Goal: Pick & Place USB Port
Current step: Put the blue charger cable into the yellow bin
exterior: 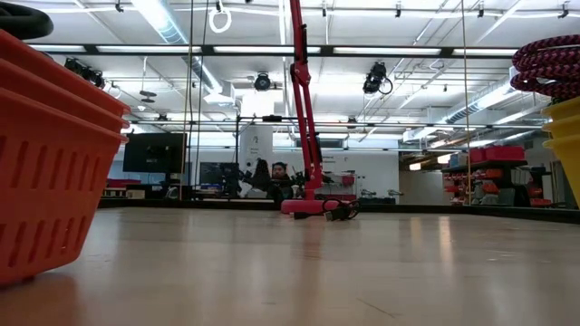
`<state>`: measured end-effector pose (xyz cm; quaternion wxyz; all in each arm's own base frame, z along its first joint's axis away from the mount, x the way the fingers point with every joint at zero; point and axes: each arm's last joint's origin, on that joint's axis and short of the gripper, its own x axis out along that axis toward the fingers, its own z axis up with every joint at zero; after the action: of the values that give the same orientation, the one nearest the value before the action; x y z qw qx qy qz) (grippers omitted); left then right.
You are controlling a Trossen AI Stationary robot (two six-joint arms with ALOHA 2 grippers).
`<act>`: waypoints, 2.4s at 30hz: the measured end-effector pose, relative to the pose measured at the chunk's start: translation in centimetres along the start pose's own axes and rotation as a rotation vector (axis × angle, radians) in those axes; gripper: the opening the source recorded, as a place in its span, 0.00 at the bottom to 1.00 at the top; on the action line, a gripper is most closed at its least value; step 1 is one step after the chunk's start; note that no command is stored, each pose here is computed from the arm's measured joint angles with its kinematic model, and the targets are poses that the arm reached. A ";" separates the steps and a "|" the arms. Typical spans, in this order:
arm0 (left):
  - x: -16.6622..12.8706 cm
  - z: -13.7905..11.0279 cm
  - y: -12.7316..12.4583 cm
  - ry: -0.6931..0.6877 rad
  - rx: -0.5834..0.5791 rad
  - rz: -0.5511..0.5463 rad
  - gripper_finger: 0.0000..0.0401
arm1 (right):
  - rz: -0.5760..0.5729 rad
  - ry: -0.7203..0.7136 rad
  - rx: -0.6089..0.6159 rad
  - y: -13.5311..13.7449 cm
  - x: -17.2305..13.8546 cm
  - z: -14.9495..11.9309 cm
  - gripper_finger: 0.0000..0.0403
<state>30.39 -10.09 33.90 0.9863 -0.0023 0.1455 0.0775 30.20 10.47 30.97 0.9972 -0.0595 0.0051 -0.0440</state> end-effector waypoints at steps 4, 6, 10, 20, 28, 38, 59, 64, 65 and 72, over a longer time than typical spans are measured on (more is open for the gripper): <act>0.2 -0.2 0.5 0.026 -0.008 0.015 0.16 | -0.004 0.008 -0.002 0.0 -0.2 0.1 0.02; 0.2 -0.3 0.5 0.036 -0.012 0.017 0.18 | -0.022 0.012 -0.003 0.0 -0.7 0.5 0.02; 0.0 -0.4 0.5 0.054 0.000 0.023 0.19 | -0.026 0.027 0.001 0.0 -2.5 1.6 0.02; -2.7 0.7 1.8 0.042 -0.023 0.055 0.20 | 0.132 0.226 0.250 2.9 -8.3 1.9 0.02; -3.0 0.7 2.2 0.050 -0.009 0.077 0.20 | 0.191 0.448 0.444 6.4 -11.5 -0.2 0.02; -2.9 0.7 2.4 0.059 -0.008 0.088 0.20 | 0.260 0.627 0.574 10.2 -12.0 -2.9 0.01; -2.9 0.6 2.4 0.065 -0.005 0.088 0.20 | 0.241 0.801 0.630 13.7 -13.0 -6.4 0.01; -2.9 0.6 2.4 0.067 -0.007 0.089 0.20 | 0.207 0.818 0.597 14.1 -12.6 -7.6 0.01; -2.9 0.6 2.4 0.067 -0.010 0.089 0.20 | 0.203 0.828 0.592 14.2 -12.4 -7.9 0.01; -3.0 0.6 2.3 0.067 -0.014 0.086 0.20 | 0.197 0.877 0.587 14.4 -11.8 -8.9 0.02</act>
<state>27.40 -8.25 35.32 0.9766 -0.0054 0.1779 0.1206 19.53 24.71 20.47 0.8755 0.2468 0.4144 0.0294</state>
